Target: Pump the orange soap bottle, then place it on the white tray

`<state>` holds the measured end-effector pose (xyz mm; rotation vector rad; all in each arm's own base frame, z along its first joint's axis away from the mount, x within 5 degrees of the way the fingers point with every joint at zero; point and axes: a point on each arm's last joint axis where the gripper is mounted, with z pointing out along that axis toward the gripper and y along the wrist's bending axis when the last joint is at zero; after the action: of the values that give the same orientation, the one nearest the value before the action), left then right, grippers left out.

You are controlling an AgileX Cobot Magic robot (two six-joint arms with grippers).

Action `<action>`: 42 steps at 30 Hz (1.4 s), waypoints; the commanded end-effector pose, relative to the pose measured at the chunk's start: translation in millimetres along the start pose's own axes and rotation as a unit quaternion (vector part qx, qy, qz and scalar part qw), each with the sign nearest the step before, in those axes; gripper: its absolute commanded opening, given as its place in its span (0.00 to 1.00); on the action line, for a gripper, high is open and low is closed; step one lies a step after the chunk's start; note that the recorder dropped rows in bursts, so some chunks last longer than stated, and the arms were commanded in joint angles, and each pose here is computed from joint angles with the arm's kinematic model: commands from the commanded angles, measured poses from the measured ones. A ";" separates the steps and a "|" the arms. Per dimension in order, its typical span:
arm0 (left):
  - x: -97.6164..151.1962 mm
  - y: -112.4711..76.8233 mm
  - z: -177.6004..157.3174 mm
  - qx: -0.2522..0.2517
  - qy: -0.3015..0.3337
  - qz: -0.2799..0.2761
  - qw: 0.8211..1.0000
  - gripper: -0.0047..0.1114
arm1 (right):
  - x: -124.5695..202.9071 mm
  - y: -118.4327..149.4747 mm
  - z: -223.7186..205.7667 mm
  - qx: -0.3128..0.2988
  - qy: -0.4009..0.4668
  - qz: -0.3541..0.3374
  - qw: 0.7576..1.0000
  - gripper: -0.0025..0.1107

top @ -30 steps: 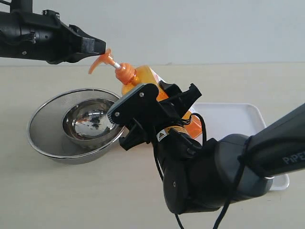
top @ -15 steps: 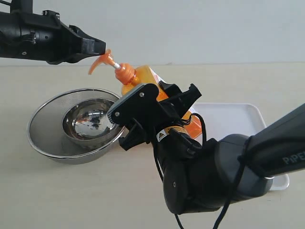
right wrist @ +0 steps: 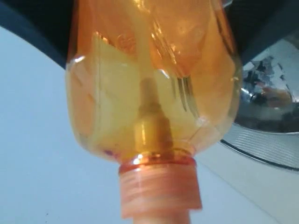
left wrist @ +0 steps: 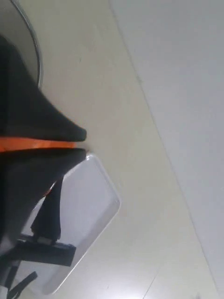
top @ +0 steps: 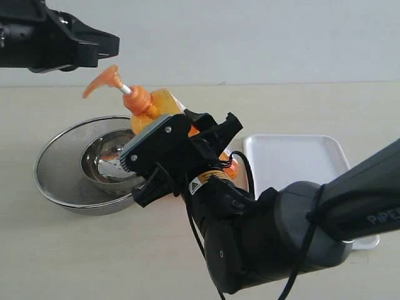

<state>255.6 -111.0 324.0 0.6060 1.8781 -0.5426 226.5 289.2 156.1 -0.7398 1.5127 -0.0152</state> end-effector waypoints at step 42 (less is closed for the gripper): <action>120.2 -40.6 -114.7 -0.095 -0.101 -0.050 0.989 0.08 | -8.8 -15.9 -2.8 0.057 0.000 0.120 0.991 0.12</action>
<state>116.5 -53.6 261.7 0.3487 1.7519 -0.4354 229.2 280.4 163.0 -0.5044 1.5983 0.0638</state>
